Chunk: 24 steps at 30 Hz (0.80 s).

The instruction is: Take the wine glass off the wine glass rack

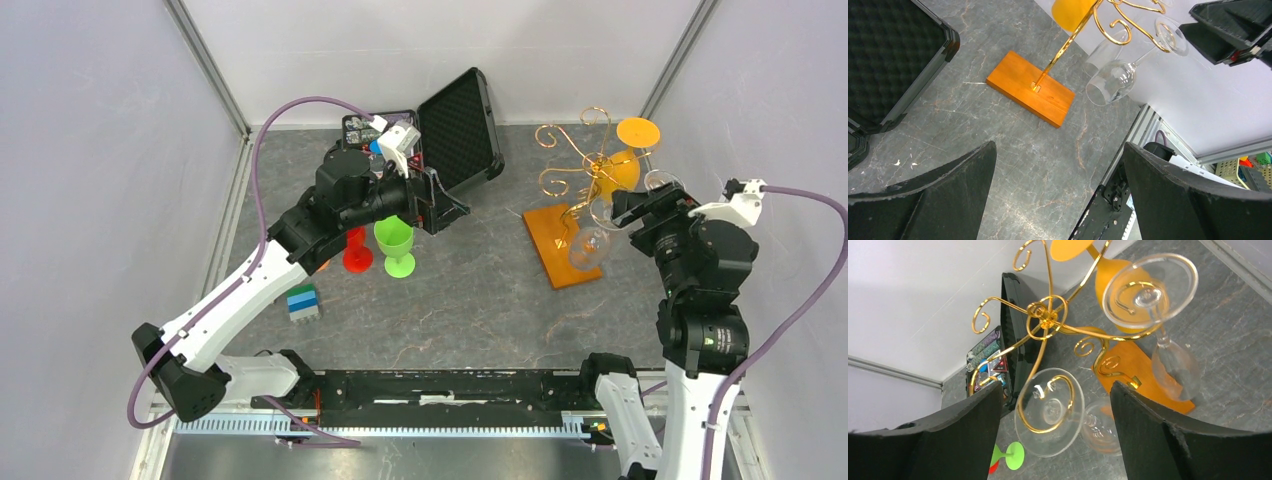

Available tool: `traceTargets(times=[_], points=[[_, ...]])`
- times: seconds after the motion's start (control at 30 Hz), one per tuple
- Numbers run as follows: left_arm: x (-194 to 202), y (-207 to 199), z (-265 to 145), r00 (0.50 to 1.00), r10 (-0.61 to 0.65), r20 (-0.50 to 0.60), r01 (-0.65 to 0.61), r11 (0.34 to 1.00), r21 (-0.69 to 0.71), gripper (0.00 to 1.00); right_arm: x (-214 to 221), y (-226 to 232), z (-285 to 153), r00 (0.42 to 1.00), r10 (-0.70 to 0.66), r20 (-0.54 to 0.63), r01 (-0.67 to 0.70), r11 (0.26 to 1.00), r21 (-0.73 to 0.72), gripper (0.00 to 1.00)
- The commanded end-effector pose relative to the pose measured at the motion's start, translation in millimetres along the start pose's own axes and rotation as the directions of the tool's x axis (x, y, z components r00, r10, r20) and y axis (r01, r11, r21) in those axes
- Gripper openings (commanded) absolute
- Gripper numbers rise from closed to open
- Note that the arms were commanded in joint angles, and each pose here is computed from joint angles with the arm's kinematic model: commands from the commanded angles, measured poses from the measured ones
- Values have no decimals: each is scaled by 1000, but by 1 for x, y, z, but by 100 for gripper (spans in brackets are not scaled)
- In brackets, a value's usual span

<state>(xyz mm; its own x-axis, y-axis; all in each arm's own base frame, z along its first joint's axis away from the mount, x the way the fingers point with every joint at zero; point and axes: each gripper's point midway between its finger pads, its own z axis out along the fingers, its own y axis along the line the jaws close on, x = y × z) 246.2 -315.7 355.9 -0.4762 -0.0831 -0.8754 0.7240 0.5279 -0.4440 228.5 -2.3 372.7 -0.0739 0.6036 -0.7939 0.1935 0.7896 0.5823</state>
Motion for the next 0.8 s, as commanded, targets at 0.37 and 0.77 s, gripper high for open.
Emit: traceTargets(times=[0.37, 0.77], points=[[-13, -7, -6, 998, 24, 62, -25, 999, 20, 100, 17, -17, 9, 993, 109, 35, -109, 994, 20, 53], [-15, -5, -6, 997, 23, 70, -24, 1000, 11, 100, 7, -9, 4, 990, 127, 63, -127, 992, -7, 23]])
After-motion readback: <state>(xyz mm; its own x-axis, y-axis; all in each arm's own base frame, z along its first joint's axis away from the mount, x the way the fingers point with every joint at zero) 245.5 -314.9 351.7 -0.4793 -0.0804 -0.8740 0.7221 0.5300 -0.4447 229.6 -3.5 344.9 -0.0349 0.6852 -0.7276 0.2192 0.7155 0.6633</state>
